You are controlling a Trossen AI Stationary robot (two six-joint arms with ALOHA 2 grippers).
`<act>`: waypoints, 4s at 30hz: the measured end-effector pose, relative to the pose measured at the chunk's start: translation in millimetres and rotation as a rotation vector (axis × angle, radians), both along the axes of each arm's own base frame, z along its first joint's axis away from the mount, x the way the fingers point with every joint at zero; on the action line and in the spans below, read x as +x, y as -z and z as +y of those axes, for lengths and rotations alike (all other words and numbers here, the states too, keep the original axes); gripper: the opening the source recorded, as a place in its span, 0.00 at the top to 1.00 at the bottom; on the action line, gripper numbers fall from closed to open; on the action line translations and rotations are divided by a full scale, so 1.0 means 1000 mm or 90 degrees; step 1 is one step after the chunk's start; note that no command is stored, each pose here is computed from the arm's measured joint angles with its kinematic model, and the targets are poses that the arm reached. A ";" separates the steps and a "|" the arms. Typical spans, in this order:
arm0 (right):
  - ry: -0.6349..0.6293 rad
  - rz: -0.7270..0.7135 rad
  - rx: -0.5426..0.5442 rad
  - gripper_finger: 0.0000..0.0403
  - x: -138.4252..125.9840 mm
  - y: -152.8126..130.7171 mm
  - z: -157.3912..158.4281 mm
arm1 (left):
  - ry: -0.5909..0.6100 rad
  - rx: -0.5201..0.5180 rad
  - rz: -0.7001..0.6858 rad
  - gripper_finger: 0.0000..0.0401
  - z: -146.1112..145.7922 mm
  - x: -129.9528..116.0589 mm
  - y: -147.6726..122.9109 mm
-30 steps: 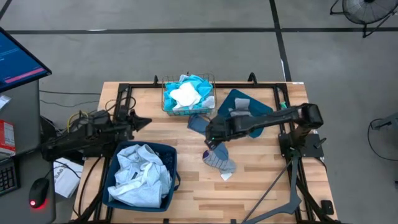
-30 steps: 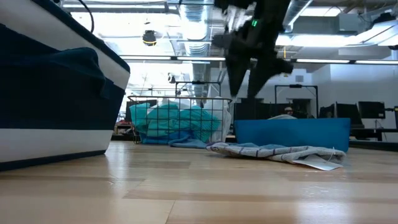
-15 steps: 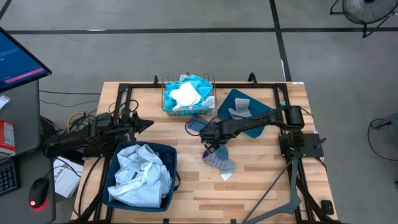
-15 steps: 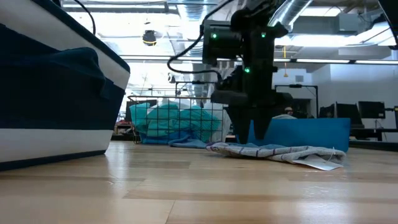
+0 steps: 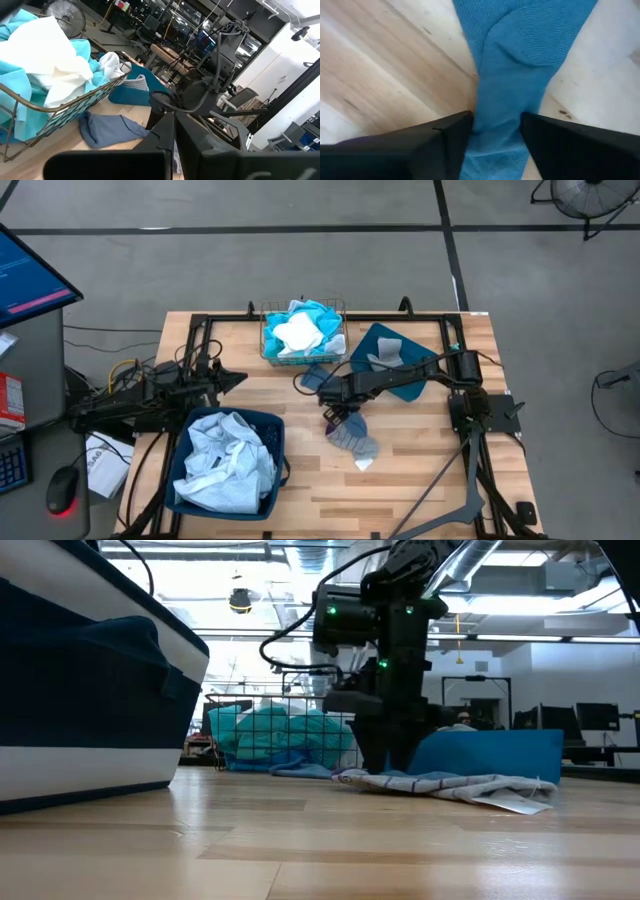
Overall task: Pick & Place Cloths
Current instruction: Put the blue sock into the blue bin, then put the gray sock into the blue bin
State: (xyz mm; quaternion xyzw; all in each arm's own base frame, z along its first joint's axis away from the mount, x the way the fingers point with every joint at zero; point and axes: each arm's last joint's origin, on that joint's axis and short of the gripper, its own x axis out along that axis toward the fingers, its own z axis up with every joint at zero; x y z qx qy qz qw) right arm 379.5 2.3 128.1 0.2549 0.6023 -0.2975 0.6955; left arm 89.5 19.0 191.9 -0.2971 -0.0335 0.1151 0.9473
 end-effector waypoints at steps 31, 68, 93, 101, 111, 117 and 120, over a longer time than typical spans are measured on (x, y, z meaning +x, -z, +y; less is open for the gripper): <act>-0.044 -0.095 -0.053 1.00 -0.006 -0.091 -0.005 | 0.250 0.079 -0.064 1.00 -0.021 0.007 0.017; 0.211 -0.025 -0.303 1.00 -0.148 -0.208 -0.123 | 0.131 0.072 -0.076 1.00 -0.015 0.007 0.014; 0.109 0.105 -0.072 0.97 -0.106 -0.036 -0.138 | 0.130 0.073 -0.081 1.00 -0.015 0.007 0.014; 0.106 0.125 -0.057 0.92 -0.097 -0.011 -0.142 | 0.130 0.073 -0.082 1.00 -0.015 0.007 0.013; 0.089 0.023 -0.083 0.61 -0.105 -0.056 -0.138 | 0.130 0.073 -0.083 1.00 -0.015 0.007 0.013; 0.093 -0.084 -0.116 0.43 -0.126 -0.112 -0.124 | 0.130 0.073 -0.084 1.00 -0.015 0.007 0.013; 0.050 -0.170 -0.109 0.40 -0.130 -0.138 -0.099 | 0.130 0.073 -0.084 1.00 -0.015 0.007 0.013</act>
